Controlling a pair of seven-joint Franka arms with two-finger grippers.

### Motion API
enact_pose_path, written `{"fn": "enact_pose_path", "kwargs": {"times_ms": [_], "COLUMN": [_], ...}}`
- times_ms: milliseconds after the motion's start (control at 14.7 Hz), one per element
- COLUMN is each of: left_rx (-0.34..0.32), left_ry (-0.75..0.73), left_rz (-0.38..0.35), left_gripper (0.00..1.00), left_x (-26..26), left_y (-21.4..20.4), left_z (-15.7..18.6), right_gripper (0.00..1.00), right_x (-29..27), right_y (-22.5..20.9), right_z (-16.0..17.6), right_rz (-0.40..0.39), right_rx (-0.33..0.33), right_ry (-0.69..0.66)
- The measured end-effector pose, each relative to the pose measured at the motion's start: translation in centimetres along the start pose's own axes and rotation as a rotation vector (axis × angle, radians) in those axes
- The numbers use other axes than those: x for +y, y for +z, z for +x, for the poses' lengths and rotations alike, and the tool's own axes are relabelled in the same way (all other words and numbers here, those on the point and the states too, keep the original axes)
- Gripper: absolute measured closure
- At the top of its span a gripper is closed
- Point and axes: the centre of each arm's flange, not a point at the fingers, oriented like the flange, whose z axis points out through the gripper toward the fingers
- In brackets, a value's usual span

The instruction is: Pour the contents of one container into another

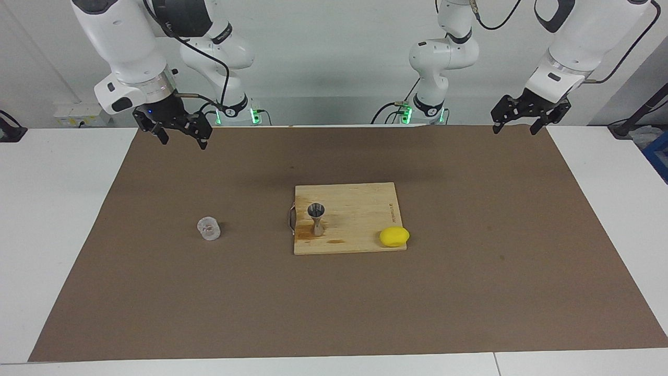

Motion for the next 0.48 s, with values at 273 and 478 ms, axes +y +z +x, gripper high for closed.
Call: {"fn": "enact_pose_path", "kwargs": {"times_ms": [273,478], "left_rx": [0.0,0.0], "left_ry": [0.0,0.0], "left_rz": [0.0,0.0], "left_gripper": [0.0,0.0], "left_x": [0.0,0.0], "left_y": [0.0,0.0], "left_z": [0.0,0.0], "right_gripper": [0.0,0.0], "right_x": [0.03,0.04], "right_y": [0.02,0.03], "right_z": [-0.1,-0.14], "right_rz": [-0.002,-0.002], "right_rx": [-0.006,-0.007], "right_ry": [0.0,0.0]}}
